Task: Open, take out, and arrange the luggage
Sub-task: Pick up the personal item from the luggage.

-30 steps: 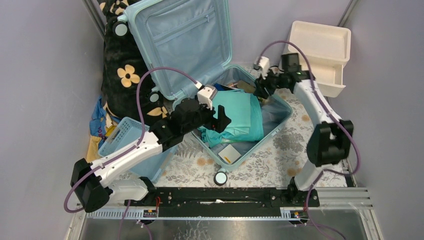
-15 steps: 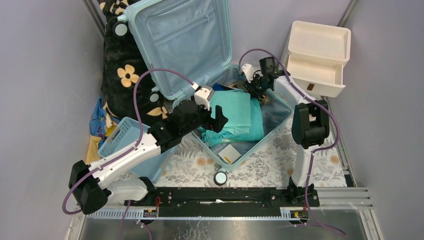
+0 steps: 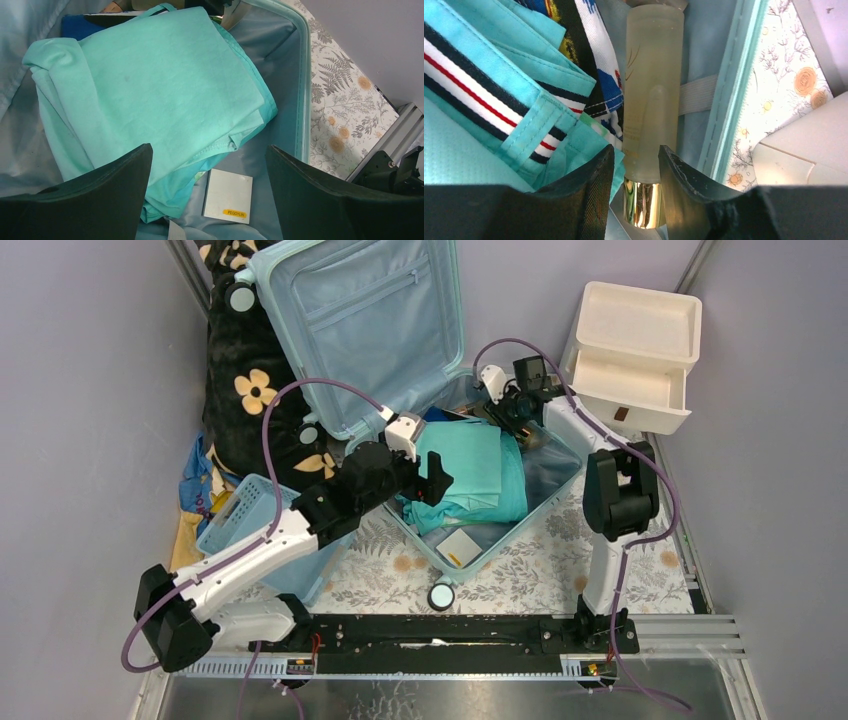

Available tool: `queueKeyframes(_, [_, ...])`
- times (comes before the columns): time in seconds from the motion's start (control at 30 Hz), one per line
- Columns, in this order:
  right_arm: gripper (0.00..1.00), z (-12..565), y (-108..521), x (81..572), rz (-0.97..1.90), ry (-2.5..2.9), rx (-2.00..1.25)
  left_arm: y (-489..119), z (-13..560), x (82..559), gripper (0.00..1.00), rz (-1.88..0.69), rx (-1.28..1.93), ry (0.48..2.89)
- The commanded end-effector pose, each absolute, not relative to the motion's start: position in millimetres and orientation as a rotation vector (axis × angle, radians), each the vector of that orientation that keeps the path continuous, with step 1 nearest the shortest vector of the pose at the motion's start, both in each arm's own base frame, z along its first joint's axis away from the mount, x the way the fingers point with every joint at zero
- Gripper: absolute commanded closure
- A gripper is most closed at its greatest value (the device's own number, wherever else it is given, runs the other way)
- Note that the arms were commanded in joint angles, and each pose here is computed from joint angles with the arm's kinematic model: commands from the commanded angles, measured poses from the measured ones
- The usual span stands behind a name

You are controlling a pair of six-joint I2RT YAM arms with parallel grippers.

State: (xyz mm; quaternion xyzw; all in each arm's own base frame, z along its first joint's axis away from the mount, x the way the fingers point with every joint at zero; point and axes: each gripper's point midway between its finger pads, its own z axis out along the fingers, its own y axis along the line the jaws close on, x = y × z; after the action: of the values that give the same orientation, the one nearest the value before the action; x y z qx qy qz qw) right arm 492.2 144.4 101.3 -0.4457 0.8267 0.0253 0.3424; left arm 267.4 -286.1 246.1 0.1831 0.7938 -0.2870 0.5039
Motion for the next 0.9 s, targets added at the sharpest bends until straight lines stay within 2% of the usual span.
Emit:
queueKeyframes(0.0, [0.54, 148, 138, 501, -0.013, 2.065, -1.066, -281, 255, 271, 0.10, -0.673, 0.434, 1.873])
queueKeyframes(0.3, [0.62, 128, 119, 505, -0.137, 2.121, -1.082, -279, 256, 268, 0.10, -0.691, 0.423, 1.866])
queueKeyframes(0.87, [0.57, 59, 115, 489, -0.122, 2.287, -1.180, -281, 255, 268, 0.10, -0.696, 0.430, 1.867])
